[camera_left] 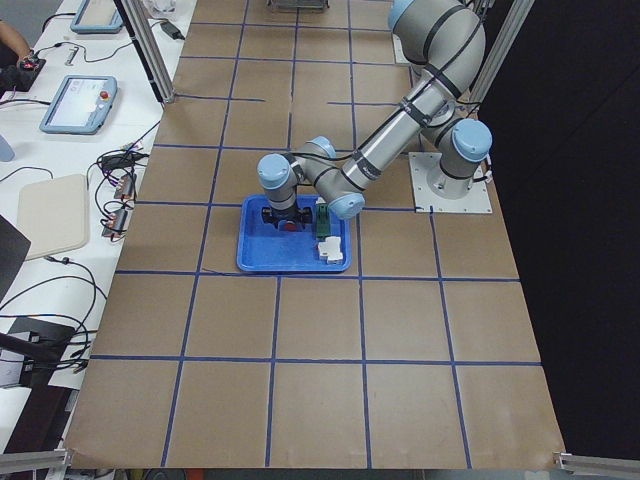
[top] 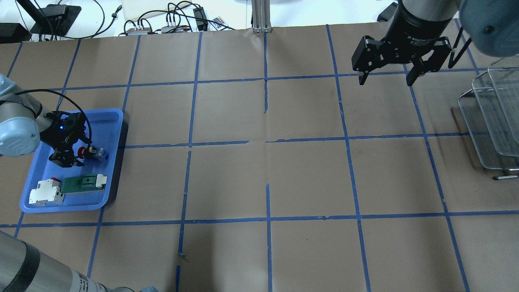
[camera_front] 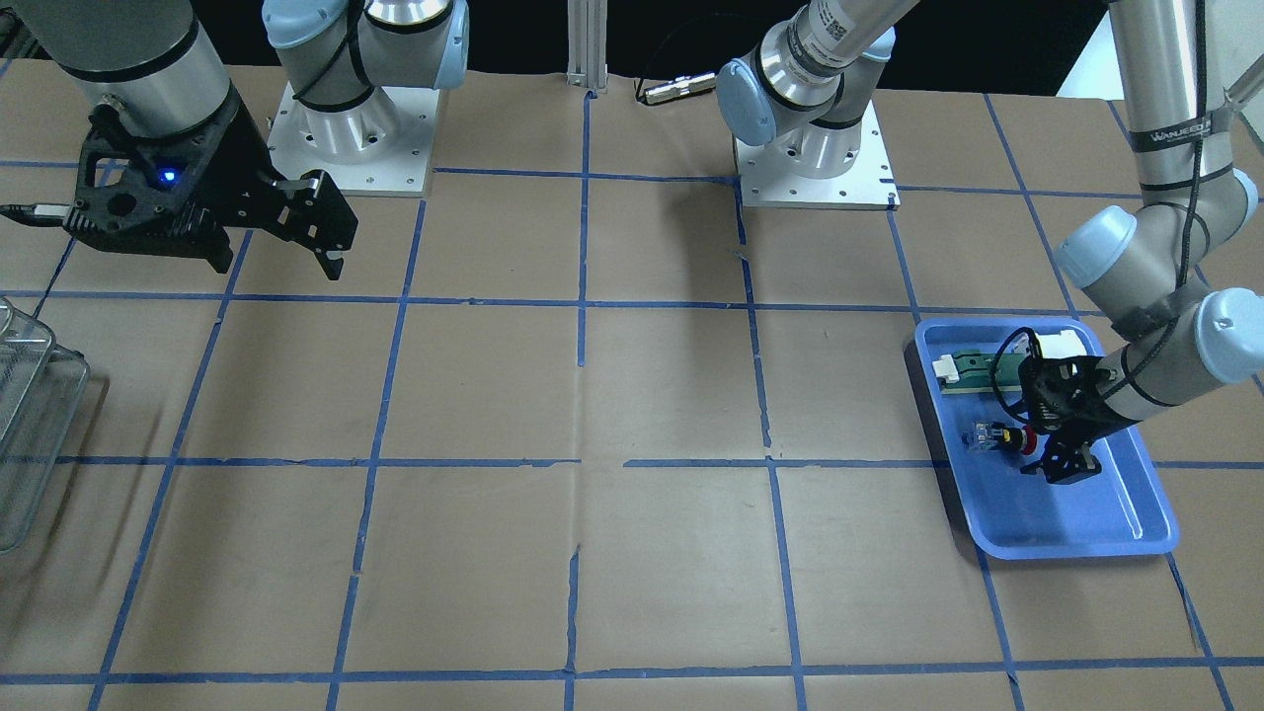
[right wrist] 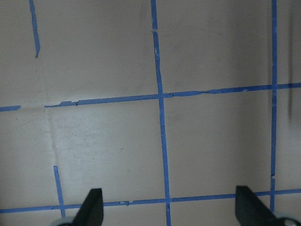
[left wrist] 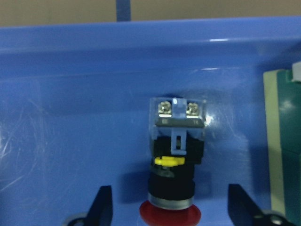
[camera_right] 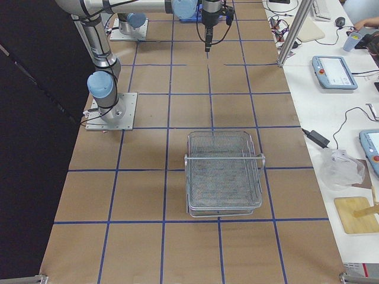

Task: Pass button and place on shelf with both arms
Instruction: 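Grasp the red push button by its cap with the left gripper, then lift the button and carry it to the table center while the right gripper approaches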

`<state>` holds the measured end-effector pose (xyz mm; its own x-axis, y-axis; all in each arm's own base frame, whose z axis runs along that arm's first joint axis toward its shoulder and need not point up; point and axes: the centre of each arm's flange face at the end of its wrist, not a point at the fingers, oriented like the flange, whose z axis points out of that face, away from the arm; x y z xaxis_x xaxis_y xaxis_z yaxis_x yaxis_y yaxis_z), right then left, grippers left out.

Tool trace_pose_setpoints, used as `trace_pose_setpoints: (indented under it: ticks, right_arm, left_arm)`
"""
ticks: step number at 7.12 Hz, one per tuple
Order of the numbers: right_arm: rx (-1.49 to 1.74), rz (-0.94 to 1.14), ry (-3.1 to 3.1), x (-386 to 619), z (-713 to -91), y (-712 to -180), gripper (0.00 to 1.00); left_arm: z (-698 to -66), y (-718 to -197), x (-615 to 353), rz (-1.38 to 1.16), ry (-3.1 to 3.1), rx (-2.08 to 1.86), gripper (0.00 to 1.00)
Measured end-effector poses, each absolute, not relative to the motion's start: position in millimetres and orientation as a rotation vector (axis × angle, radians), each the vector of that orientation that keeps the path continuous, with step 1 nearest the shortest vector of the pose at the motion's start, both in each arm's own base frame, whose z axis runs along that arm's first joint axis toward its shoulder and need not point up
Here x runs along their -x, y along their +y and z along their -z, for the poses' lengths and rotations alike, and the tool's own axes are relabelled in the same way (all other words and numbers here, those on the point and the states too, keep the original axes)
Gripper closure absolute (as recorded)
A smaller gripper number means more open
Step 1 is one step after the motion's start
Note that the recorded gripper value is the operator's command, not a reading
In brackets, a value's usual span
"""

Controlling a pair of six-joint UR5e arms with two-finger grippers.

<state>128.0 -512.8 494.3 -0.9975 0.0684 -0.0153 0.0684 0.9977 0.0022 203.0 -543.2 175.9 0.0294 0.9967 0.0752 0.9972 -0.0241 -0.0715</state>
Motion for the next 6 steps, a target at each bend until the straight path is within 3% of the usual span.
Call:
trace_pose_setpoints:
  ticks: [1,6]
  right_arm:
    - [-0.106,0.0,3.124,-128.0,-494.4,-513.0,0.0]
    - [-0.082,0.106,3.132,-127.2,-501.4,-520.1,0.0]
  left_arm:
    - [-176.6,-543.8,-203.8,0.004,-2.125,2.183,1.0]
    - [-215.1,-545.1,-199.6,0.025,-2.15,2.217,1.0]
